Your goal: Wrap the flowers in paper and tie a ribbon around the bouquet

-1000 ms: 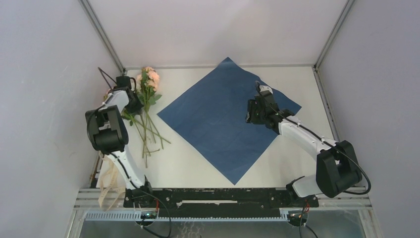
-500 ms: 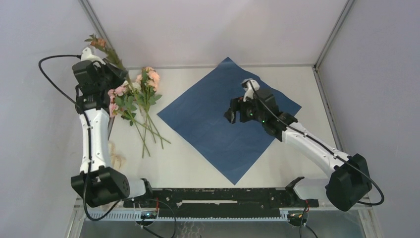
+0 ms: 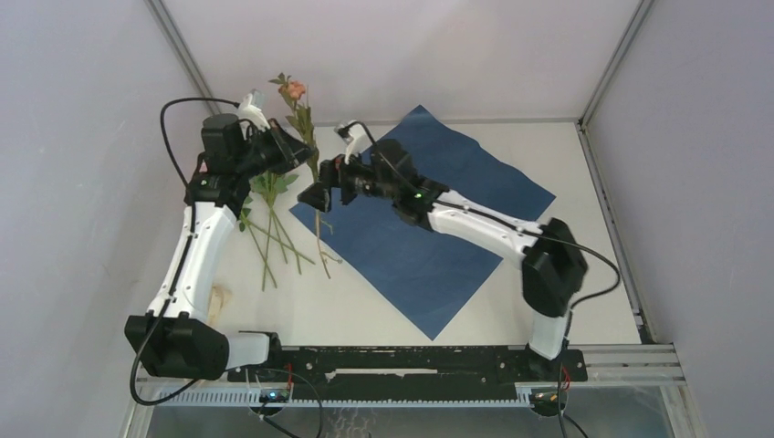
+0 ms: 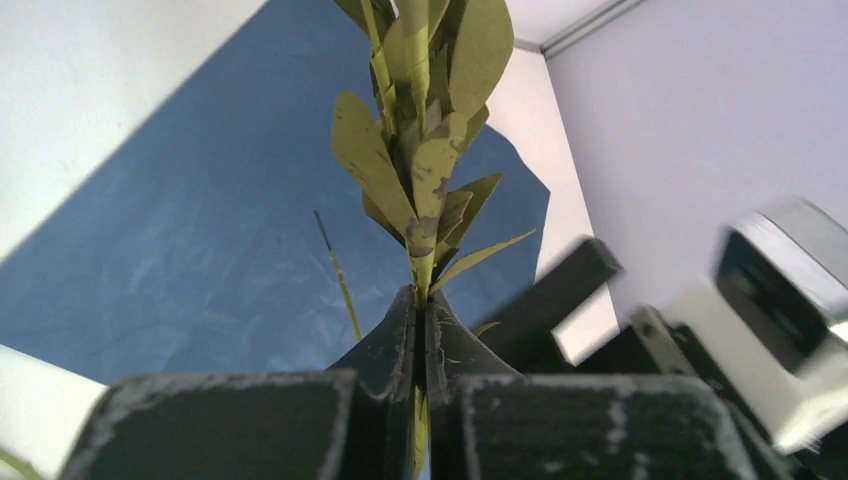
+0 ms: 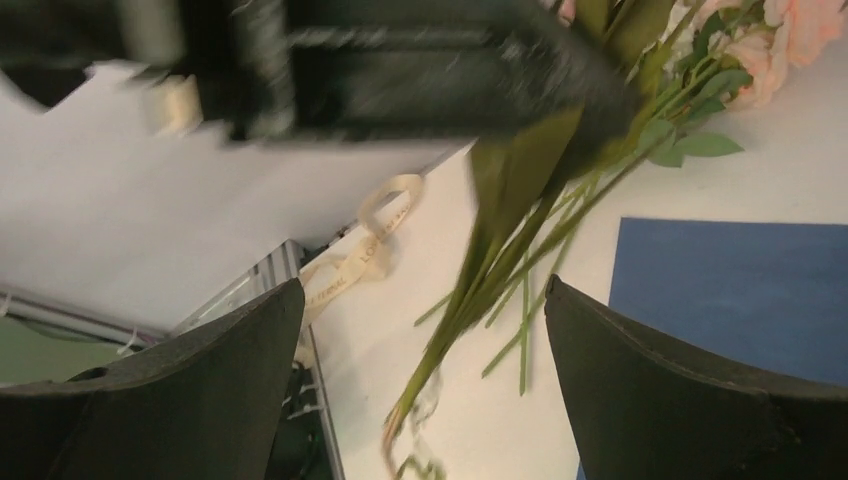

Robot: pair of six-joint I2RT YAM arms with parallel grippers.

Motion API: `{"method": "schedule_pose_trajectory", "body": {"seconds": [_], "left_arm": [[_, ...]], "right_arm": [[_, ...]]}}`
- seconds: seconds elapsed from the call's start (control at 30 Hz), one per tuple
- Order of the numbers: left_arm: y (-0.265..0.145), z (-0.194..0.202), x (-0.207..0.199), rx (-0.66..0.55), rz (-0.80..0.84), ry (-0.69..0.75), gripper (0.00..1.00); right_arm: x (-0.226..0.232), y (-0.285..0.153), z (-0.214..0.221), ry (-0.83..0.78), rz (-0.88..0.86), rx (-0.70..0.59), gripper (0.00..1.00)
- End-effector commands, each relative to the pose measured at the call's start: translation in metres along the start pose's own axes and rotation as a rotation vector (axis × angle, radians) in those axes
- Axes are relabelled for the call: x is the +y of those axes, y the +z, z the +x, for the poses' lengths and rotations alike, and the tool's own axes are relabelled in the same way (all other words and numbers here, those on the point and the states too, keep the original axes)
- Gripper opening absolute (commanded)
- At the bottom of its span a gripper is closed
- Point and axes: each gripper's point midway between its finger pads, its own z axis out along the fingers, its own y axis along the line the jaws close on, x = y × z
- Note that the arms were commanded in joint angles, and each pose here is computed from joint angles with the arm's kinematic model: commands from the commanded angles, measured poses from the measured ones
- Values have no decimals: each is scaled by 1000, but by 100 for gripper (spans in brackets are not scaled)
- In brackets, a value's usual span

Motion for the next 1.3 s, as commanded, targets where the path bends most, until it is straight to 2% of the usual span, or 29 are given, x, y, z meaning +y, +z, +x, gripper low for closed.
{"method": "schedule_pose_trajectory", "body": {"seconds": [0.0,0.03,0.07,0.13,0.17,0.2,0.27,0.3,0.33,0.4,0.53,0.6,0.73,0.83,0.87,0.93,1.0,1.1,1.27], "left_arm": [[-1,8,-13,2,62,-10,1],[0,11,-12,7,61,-12,1],[1,14,-10,11,62,-16,1],[1,17,-6,18,53,-16,2],[0,18,0,21,33,-15,2],[-1,18,8,18,-1,-18,6],[-5,16,36,13,-95,-12,46],[-11,11,62,-5,-185,-17,63],[-16,10,86,-12,-269,-20,71],[-28,13,134,-20,-426,-5,75],[-41,17,208,-8,-671,114,72],[-36,25,228,61,-707,178,66],[-18,46,253,255,-719,233,59],[-12,65,281,424,-764,259,56],[-10,69,288,465,-773,271,56],[-11,73,303,518,-819,306,56],[-6,82,308,564,-809,338,56],[2,95,310,616,-777,366,51],[9,99,319,637,-789,361,36]], "right_arm": [[-18,36,6,123,26,24,95],[-20,42,9,128,20,33,88],[-22,47,12,131,19,38,69],[-36,49,15,155,74,40,17],[-47,46,16,171,116,36,1],[-58,39,16,188,154,28,0],[-86,20,14,216,236,21,0],[-104,6,18,234,299,44,0],[-121,-9,21,240,364,64,0],[-154,-43,27,234,507,118,0],[-219,-102,48,251,740,263,0],[-255,-129,58,272,857,332,0],[-300,-147,79,304,973,433,2],[-323,-146,84,278,1036,469,13],[-331,-145,91,277,1052,494,21],[-339,-145,93,270,1079,511,46],[-343,-149,89,259,1113,511,59],[-337,-151,79,237,1118,489,64],[-318,-151,70,233,1066,440,64]]}}
